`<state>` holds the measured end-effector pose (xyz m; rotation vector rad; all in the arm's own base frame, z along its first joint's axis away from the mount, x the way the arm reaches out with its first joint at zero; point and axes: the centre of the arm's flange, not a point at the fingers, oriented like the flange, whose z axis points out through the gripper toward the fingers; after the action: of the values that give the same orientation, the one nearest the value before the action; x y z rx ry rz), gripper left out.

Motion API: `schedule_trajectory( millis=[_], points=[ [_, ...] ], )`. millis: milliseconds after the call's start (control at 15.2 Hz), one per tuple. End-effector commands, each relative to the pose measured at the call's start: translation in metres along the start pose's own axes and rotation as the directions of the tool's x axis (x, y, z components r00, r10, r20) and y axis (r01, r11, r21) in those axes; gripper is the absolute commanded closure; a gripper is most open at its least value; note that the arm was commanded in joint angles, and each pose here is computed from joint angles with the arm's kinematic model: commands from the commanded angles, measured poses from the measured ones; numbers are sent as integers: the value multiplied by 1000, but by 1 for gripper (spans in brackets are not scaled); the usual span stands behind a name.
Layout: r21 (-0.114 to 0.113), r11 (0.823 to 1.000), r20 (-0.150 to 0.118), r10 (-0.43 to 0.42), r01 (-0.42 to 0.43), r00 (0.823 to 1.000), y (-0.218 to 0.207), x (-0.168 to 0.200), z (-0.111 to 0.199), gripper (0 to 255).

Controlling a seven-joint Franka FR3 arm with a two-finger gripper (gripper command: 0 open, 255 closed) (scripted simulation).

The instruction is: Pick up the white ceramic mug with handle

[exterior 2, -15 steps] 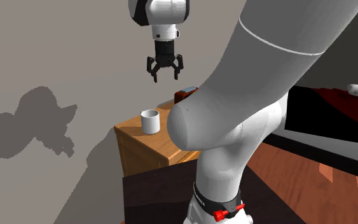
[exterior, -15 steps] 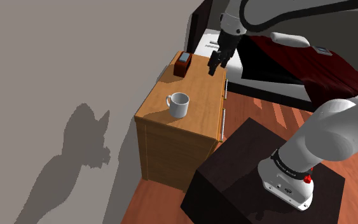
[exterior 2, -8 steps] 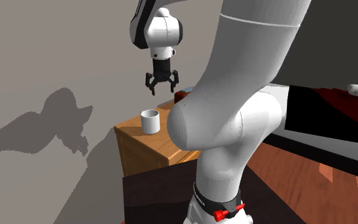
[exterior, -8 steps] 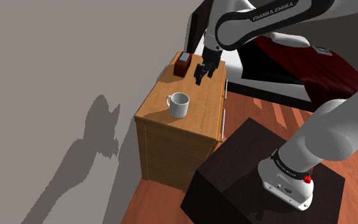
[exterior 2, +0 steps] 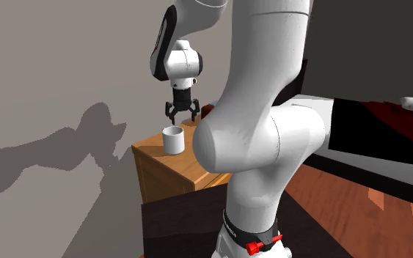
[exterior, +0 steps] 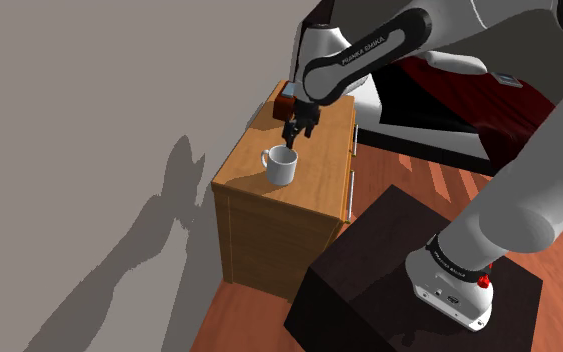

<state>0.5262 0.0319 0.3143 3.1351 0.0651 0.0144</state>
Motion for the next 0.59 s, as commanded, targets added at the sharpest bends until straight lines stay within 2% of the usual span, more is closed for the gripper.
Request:
schedule_trajectory(
  millis=[0,528],
  points=[
    [4,1000,8,2,-2,1000,-2,17,23,0],
    [5,1000,12,3,-3,1000,-3,23,69,0]
  ],
)
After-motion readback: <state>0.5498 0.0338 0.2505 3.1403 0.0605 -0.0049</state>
